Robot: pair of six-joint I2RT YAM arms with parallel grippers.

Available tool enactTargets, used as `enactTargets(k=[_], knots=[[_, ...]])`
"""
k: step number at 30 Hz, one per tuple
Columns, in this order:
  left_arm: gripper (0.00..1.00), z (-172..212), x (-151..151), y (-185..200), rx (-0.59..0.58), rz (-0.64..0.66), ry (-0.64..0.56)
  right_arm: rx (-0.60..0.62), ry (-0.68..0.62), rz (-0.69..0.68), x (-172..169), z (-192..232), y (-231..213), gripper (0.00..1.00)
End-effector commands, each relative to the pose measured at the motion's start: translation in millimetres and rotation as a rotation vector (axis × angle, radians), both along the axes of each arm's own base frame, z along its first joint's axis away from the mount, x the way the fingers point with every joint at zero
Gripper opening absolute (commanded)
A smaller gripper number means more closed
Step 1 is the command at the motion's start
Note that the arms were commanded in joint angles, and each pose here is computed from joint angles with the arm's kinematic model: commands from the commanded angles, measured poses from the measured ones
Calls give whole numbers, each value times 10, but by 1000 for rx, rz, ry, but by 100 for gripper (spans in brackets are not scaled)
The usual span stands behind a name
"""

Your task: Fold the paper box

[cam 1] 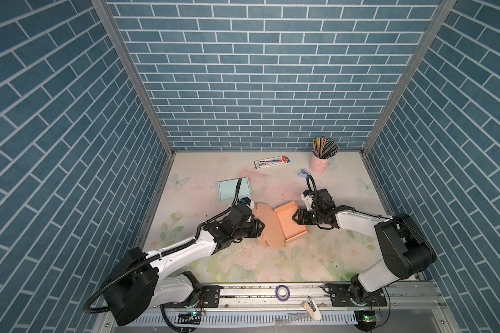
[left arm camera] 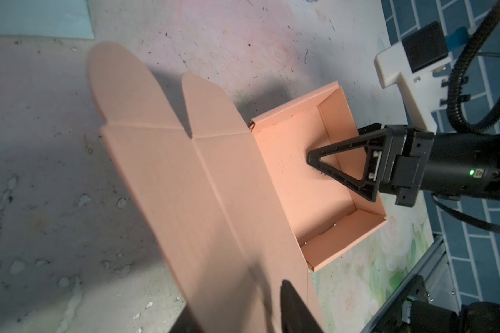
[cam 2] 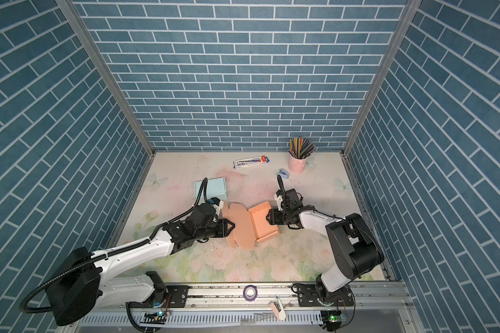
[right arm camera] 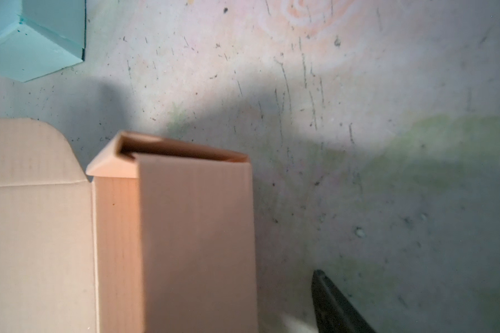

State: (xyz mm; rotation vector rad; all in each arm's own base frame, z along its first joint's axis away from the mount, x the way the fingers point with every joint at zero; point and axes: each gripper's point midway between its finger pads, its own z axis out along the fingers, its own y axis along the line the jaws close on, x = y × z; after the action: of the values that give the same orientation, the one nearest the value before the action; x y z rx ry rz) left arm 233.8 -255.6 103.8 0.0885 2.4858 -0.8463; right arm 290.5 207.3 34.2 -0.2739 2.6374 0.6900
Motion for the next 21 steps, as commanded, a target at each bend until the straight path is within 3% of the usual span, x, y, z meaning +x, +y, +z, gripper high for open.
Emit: enactTargets(k=[1, 10, 16, 21], knots=[[29, 51, 63, 7, -8, 29, -15, 23, -29, -37, -27, 109, -46, 63], [11, 146, 120, 17, 5, 39, -32, 135, -184, 9, -149, 553, 0, 69], [8, 318, 154, 4, 9, 7, -61, 174, -319, 31, -285, 824, -78, 71], [6, 538, 138, 30, 37, -122, -102, 232, -445, 51, -373, 1064, -103, 72]])
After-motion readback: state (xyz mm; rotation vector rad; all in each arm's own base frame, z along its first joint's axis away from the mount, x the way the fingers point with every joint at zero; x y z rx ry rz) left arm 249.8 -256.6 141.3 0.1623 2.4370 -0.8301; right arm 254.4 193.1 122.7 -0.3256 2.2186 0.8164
